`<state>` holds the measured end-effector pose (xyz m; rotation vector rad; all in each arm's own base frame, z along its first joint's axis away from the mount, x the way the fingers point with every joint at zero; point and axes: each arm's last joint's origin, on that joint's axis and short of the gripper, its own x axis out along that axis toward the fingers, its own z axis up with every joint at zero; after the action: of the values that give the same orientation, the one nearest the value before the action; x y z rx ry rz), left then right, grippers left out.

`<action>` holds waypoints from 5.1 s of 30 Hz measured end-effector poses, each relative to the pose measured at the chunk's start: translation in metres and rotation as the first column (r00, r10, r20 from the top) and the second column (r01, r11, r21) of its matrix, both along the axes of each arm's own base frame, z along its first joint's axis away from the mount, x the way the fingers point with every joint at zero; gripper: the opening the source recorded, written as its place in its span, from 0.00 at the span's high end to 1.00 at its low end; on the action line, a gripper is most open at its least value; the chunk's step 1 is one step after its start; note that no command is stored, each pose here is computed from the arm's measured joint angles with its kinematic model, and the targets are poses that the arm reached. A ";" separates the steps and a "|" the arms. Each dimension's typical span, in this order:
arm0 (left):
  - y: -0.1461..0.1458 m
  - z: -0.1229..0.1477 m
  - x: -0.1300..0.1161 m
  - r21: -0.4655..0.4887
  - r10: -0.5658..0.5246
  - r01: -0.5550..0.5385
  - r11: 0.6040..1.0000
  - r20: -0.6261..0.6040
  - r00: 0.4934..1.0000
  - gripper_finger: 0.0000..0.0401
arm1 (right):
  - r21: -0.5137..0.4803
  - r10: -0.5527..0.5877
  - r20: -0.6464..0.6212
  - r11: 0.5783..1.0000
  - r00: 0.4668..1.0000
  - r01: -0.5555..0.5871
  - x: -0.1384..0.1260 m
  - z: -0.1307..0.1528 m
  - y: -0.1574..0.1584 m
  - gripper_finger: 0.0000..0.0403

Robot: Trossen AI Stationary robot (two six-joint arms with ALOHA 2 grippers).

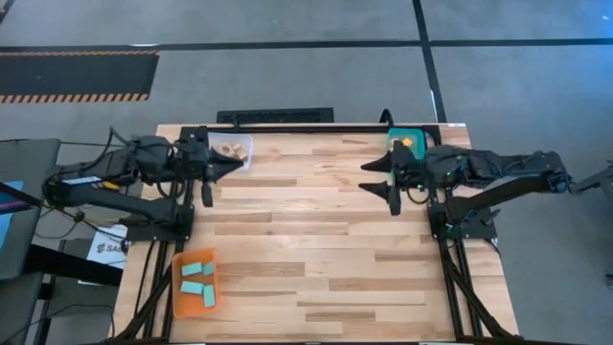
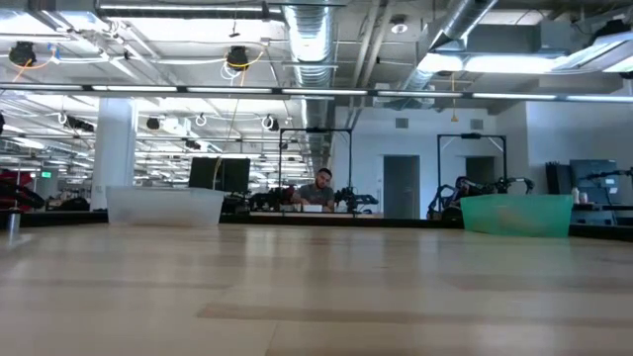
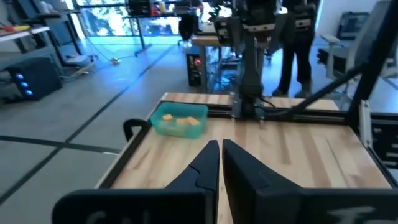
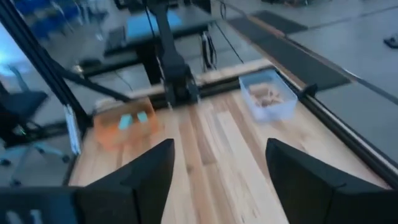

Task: Sort & place blocks by color
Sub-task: Return to Home Position

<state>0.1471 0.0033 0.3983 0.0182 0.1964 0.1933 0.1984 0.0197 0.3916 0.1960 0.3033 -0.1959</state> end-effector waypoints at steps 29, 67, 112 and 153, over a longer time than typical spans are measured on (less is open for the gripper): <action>0.007 -0.100 -0.029 -0.092 0.055 -0.037 0.995 0.205 0.977 1.00 | -0.009 0.078 0.123 0.997 0.989 -0.077 -0.037 -0.083 -0.043 0.99; 0.004 -0.211 -0.051 -0.212 0.033 0.067 0.975 0.436 0.899 1.00 | 0.032 -0.050 0.238 0.999 0.970 0.044 -0.086 -0.231 -0.050 1.00; 0.006 -0.227 -0.051 -0.222 0.081 -0.024 0.975 0.251 0.965 1.00 | -0.248 -0.012 0.024 0.969 1.000 0.018 -0.092 -0.247 -0.057 0.92; 0.006 -0.226 -0.051 -0.221 0.081 -0.024 0.975 0.251 0.965 1.00 | -0.247 -0.012 0.023 0.969 1.000 0.017 -0.092 -0.247 -0.057 0.94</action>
<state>0.0962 0.0091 0.1719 -0.2291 -0.0441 0.2247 0.1066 -0.0372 0.1443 -0.0466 0.2533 -0.2440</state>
